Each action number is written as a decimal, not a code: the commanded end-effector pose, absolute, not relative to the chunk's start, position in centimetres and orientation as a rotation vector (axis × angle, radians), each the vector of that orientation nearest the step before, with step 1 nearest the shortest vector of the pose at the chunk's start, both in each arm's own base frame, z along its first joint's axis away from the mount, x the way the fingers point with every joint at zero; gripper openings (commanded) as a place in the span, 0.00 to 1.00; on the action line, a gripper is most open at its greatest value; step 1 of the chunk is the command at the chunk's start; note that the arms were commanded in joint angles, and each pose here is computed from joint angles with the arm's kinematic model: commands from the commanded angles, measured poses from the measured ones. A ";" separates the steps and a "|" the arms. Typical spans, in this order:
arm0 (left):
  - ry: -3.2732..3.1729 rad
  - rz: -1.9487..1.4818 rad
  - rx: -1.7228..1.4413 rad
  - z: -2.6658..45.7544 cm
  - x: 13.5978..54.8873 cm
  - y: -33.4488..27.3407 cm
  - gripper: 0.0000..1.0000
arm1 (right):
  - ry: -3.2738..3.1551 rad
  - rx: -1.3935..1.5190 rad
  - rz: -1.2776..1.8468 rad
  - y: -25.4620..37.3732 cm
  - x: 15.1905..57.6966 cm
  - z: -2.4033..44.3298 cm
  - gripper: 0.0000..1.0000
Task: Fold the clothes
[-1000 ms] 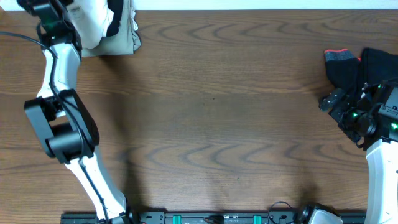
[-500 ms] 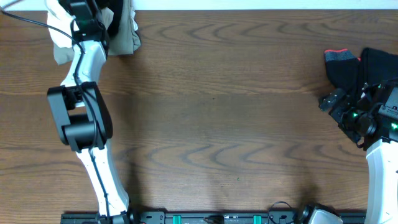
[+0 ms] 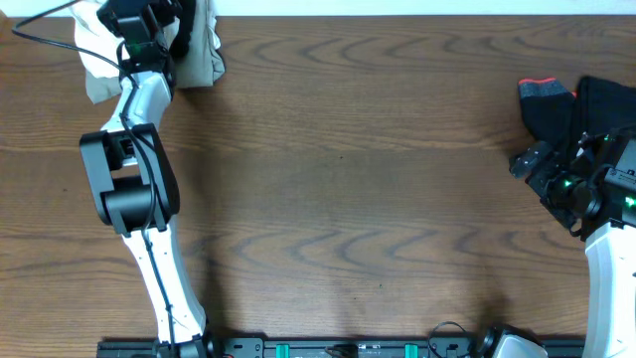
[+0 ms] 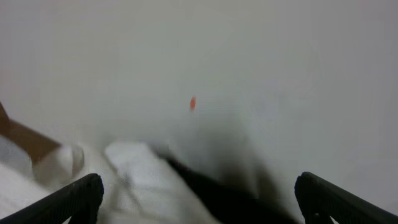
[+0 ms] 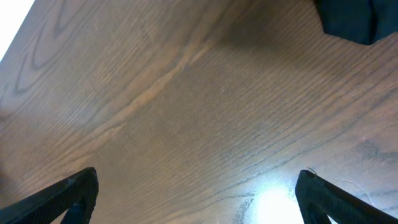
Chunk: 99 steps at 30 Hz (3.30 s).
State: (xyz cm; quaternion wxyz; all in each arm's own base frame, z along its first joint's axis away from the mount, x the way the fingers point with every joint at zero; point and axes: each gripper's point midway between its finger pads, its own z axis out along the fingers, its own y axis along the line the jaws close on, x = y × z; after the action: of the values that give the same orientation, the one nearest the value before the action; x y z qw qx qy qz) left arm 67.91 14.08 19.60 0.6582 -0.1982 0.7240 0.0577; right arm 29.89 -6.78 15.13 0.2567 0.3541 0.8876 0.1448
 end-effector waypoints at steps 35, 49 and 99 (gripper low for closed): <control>1.902 -0.323 -0.099 47.5 21.5 -2.8 0.98 | 2.399 0.957 0.380 -7.2 29.9 15.5 0.99; 2.027 -0.602 -0.096 40.4 14.3 -6.4 0.98 | 2.399 0.957 0.380 -7.2 29.9 15.5 0.99; 1.693 -0.433 0.338 28.9 20.2 -8.4 0.98 | 2.399 0.957 0.380 -7.2 29.9 15.5 0.99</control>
State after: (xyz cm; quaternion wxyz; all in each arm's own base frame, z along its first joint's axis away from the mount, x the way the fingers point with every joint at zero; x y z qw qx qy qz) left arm 19.91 -8.12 30.01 0.6187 0.1217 0.7498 -0.2007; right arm 29.85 -6.82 15.09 0.2559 0.3551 0.8875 0.1444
